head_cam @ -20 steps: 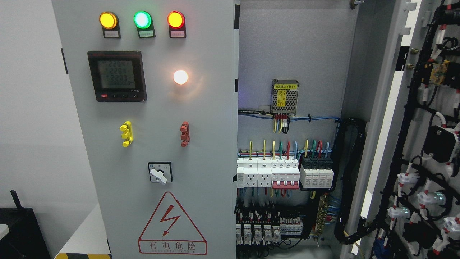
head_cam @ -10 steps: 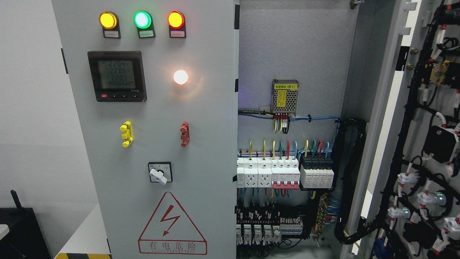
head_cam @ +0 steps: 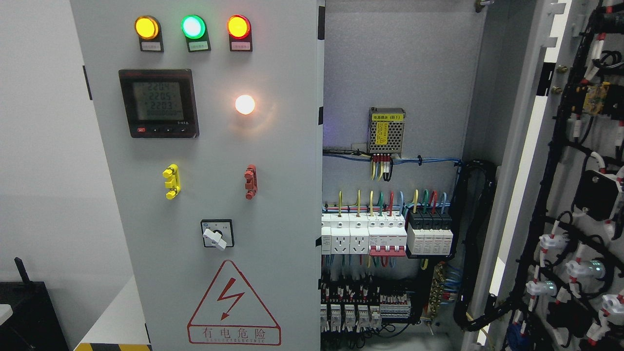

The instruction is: Open door with both hands

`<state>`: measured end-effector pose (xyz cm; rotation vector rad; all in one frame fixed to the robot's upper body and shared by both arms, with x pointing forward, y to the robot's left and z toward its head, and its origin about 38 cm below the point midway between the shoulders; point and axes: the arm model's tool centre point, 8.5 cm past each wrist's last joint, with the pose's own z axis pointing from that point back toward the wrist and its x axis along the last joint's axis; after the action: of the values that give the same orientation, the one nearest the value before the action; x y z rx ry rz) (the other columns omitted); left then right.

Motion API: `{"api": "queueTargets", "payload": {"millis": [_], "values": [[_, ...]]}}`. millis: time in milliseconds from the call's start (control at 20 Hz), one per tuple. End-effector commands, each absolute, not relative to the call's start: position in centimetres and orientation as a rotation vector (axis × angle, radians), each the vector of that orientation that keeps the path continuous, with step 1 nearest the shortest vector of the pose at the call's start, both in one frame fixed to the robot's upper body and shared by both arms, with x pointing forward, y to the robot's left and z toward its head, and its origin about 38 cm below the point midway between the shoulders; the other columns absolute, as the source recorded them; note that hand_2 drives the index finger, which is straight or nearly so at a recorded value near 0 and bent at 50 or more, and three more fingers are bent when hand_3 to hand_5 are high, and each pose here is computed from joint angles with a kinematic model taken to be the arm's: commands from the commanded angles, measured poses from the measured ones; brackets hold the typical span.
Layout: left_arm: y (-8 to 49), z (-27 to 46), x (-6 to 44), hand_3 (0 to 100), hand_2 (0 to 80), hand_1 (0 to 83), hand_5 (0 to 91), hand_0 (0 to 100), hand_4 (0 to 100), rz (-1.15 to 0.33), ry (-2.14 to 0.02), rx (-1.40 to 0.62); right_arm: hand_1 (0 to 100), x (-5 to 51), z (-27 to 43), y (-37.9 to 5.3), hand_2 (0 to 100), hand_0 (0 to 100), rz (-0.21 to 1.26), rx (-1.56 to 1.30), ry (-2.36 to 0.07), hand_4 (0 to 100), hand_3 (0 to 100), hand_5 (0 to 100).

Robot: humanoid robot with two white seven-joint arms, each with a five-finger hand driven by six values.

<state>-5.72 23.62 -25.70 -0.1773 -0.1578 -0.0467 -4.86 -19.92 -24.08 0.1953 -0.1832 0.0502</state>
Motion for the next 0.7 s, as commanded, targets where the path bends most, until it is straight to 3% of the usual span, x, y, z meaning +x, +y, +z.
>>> {"api": "queueTargets", "payload": {"millis": [0, 200, 651], "values": [[23.0, -25.7, -6.0, 0, 0.0, 38.9, 0.0, 12, 0, -0.025, -0.158, -0.199, 39, 1.2, -17.4, -20.3, 0, 12, 0.116, 0.234, -0.534, 0, 0, 0], [23.1, -25.7, -6.0, 0, 0.0, 38.9, 0.0, 12, 0, -0.022, -0.158, -0.197, 39, 0.9, -15.0, -17.6, 0, 12, 0.188, 0.314, -0.664, 0, 0, 0], [23.1, -25.7, -5.8, 0, 0.0, 38.9, 0.0, 12, 0, -0.023, -0.163, -0.197, 39, 3.9, -12.5, -17.5, 0, 12, 0.212, 0.338, -0.912, 0, 0, 0]]}}
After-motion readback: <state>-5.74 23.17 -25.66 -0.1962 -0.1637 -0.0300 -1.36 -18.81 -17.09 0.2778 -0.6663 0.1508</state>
